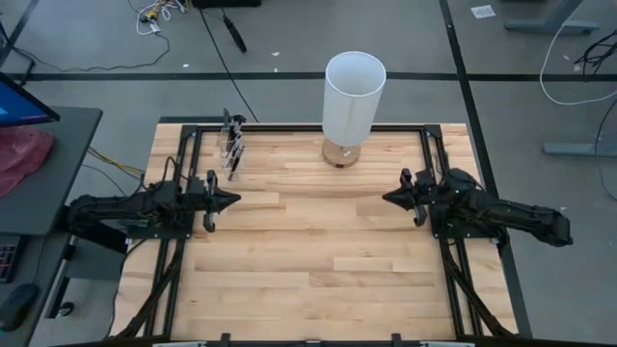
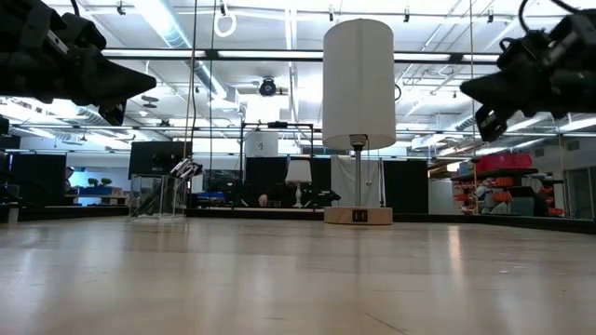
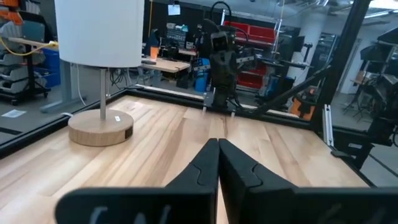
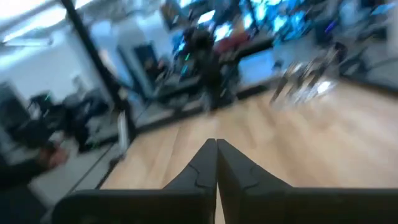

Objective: Put items in baskets/containers
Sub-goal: Return to Home Position

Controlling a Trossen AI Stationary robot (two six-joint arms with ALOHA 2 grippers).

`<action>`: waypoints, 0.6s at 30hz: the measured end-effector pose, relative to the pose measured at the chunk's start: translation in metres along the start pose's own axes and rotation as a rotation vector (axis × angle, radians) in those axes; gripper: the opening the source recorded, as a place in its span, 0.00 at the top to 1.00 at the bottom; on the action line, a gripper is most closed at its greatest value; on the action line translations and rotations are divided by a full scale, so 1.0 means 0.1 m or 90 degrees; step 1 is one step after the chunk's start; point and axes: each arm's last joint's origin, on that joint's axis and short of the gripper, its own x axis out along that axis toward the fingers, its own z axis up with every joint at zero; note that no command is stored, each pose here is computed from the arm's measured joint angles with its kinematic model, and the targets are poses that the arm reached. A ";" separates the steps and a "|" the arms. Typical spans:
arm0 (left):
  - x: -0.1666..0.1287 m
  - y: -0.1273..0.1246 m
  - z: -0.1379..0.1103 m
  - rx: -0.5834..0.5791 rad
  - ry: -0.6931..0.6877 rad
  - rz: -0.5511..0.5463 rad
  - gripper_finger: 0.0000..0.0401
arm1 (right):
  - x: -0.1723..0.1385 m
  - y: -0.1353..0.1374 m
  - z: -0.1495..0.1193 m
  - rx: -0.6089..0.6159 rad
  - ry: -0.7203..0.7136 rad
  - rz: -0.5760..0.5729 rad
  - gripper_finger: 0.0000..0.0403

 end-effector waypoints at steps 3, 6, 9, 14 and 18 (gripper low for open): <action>0.00 0.00 0.00 -0.001 -0.003 0.000 0.97 | 0.00 0.03 0.07 -0.011 -0.054 -0.013 0.97; 0.00 0.00 0.00 -0.009 -0.003 0.000 0.97 | 0.02 0.07 0.07 -0.034 -0.066 -0.013 0.99; 0.00 0.00 0.00 -0.017 -0.004 0.000 0.97 | 0.03 0.07 0.02 -0.041 -0.048 -0.052 0.99; 0.00 0.00 0.00 -0.017 -0.004 0.000 0.97 | 0.04 0.08 -0.08 -0.045 0.005 -0.079 0.97; 0.00 0.00 0.01 -0.018 -0.005 -0.001 0.97 | 0.04 0.08 -0.10 -0.041 0.017 -0.079 0.94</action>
